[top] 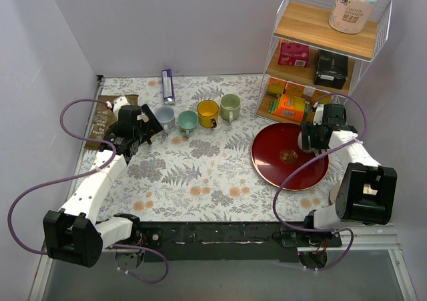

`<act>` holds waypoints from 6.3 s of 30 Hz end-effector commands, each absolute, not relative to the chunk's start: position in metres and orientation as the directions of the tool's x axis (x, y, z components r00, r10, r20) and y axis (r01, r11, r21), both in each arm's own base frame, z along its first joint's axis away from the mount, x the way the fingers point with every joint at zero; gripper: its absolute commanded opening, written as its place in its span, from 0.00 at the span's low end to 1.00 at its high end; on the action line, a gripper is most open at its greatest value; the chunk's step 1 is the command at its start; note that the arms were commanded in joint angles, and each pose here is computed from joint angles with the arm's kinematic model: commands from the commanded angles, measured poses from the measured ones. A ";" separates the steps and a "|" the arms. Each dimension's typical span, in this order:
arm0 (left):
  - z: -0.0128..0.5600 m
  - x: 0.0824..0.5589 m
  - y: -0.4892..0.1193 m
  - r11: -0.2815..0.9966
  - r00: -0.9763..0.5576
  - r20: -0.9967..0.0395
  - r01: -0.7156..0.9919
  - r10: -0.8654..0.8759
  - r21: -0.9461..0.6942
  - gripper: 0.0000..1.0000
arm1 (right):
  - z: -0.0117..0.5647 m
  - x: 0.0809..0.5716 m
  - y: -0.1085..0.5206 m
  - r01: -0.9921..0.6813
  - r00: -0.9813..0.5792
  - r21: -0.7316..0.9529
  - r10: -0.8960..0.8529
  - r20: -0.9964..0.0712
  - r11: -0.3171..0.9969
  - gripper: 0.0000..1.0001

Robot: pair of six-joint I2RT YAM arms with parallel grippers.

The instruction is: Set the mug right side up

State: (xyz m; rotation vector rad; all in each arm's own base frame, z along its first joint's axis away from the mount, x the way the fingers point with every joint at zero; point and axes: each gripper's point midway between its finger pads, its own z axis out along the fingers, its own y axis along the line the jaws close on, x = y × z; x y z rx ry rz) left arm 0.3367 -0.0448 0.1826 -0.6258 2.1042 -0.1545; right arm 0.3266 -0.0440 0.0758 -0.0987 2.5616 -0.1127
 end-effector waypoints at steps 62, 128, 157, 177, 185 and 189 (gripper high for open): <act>0.345 0.302 -0.234 0.375 -0.629 -0.707 0.601 -0.323 -0.706 0.98 | 0.347 0.297 0.219 -0.640 -0.477 0.618 0.394 -0.786 0.457 0.01; 0.376 0.271 -0.267 0.206 -0.590 -0.721 0.704 -0.364 -0.680 0.00 | 0.391 0.252 0.331 -0.708 -0.668 0.705 0.345 -0.659 -0.024 0.16; 0.371 0.292 -0.252 0.338 -0.561 -0.695 0.613 -0.451 -0.714 0.00 | 0.371 0.264 0.319 -0.677 -0.679 0.734 0.341 -0.650 0.050 0.49; 0.247 0.286 -0.153 0.837 -0.607 -0.688 0.067 -0.398 -0.543 0.00 | 0.262 0.328 0.211 -0.270 -0.571 0.418 0.205 -0.795 0.867 0.74; 0.178 0.269 -0.116 0.887 -0.666 -0.608 -0.192 -0.432 -0.420 0.00 | 0.246 0.330 0.212 -0.127 -0.639 0.511 0.324 -0.698 0.850 0.85; 0.149 0.271 -0.107 0.894 -0.675 -0.593 -0.262 -0.439 -0.363 0.00 | 0.237 0.329 0.212 -0.081 -0.695 0.529 0.333 -0.638 0.845 0.89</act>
